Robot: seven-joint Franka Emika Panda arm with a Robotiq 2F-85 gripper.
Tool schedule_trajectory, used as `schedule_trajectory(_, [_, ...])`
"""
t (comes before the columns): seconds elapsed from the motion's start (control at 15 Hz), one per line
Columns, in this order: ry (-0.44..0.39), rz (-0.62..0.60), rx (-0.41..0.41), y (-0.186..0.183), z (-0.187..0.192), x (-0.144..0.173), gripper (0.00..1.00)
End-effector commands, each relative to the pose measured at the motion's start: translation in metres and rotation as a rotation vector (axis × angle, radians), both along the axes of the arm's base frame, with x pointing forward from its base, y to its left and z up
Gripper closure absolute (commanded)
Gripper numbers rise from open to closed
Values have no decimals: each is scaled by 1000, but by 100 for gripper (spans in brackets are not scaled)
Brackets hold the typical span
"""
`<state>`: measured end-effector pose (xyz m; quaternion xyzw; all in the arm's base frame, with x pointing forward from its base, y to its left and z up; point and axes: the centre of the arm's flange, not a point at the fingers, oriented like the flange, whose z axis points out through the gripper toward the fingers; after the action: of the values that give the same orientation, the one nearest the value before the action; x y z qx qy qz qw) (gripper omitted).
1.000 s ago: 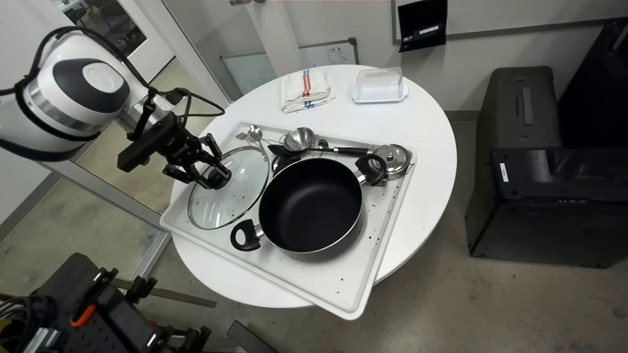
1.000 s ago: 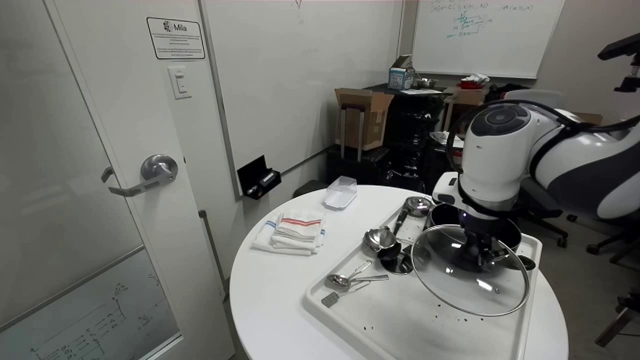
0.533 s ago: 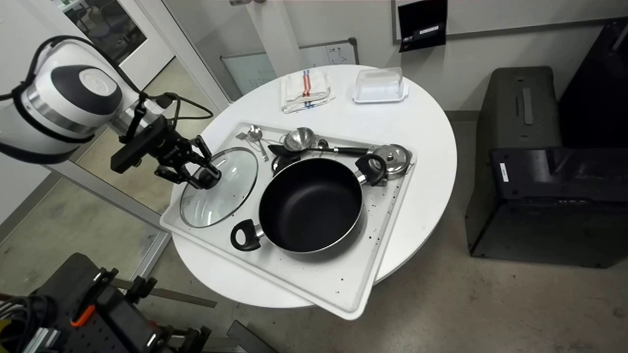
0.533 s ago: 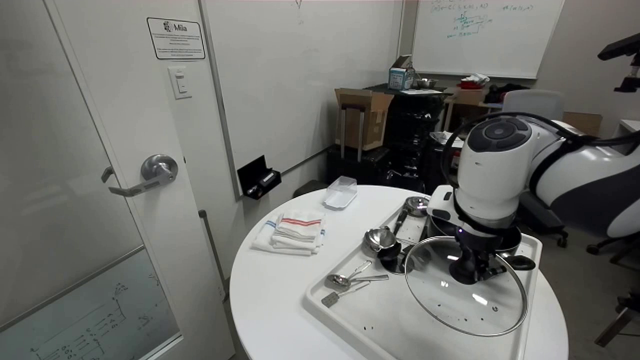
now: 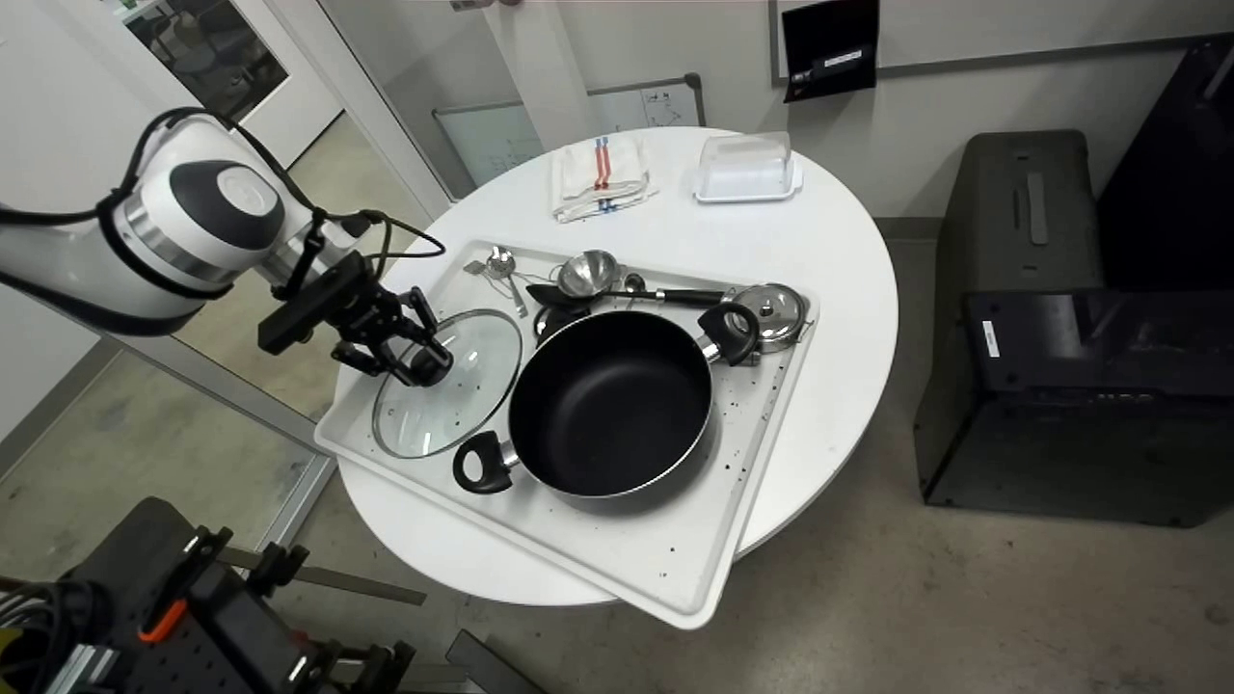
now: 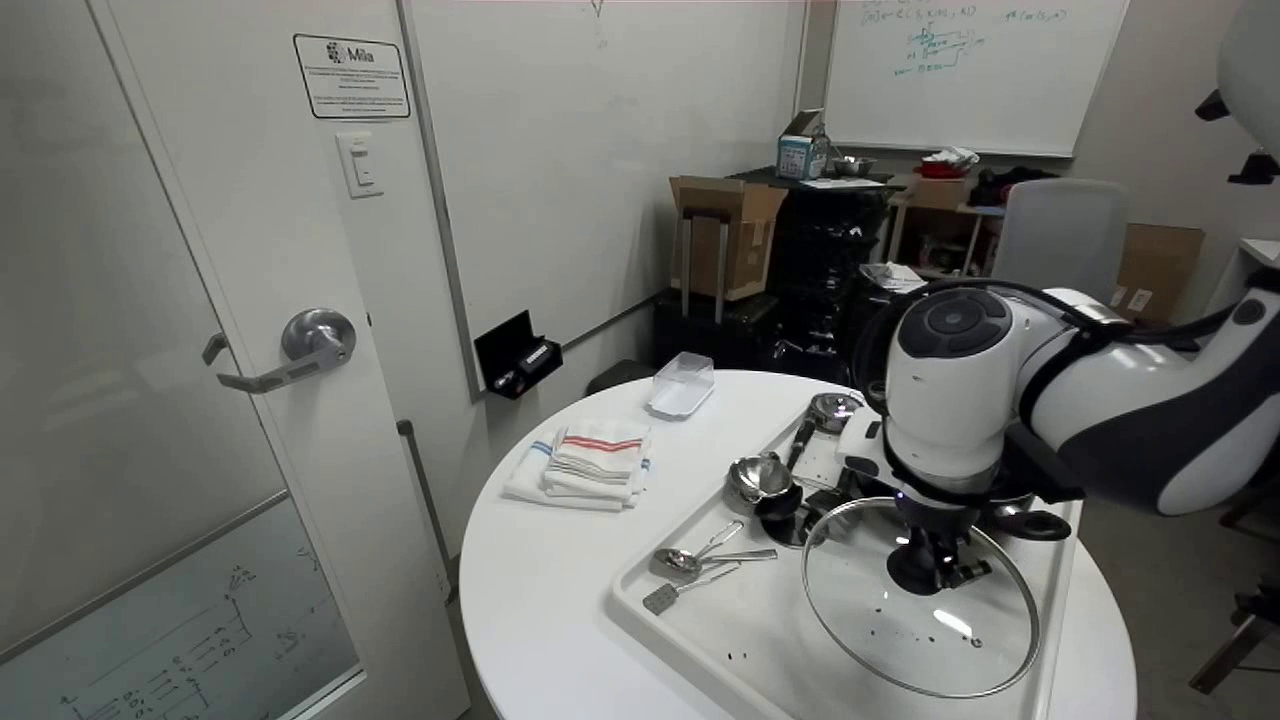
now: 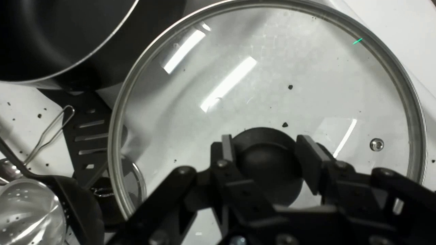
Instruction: Move the pot's lid to the tray
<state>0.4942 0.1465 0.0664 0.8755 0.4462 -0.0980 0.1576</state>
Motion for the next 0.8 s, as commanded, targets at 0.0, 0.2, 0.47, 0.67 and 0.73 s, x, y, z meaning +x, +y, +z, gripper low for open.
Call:
schedule_trajectory(0.0, [-5, 22, -12, 6, -13, 13, 77])
schedule_trajectory(0.2, [9, 17, -21, 2, -29, 19, 77])
schedule_trajectory(0.47, [27, 10, -35, -3, -49, 22, 77])
schedule_trajectory(0.67, [40, 6, -41, -6, -60, 22, 77])
schedule_trajectory(0.73, [41, 6, -43, -6, -62, 22, 77])
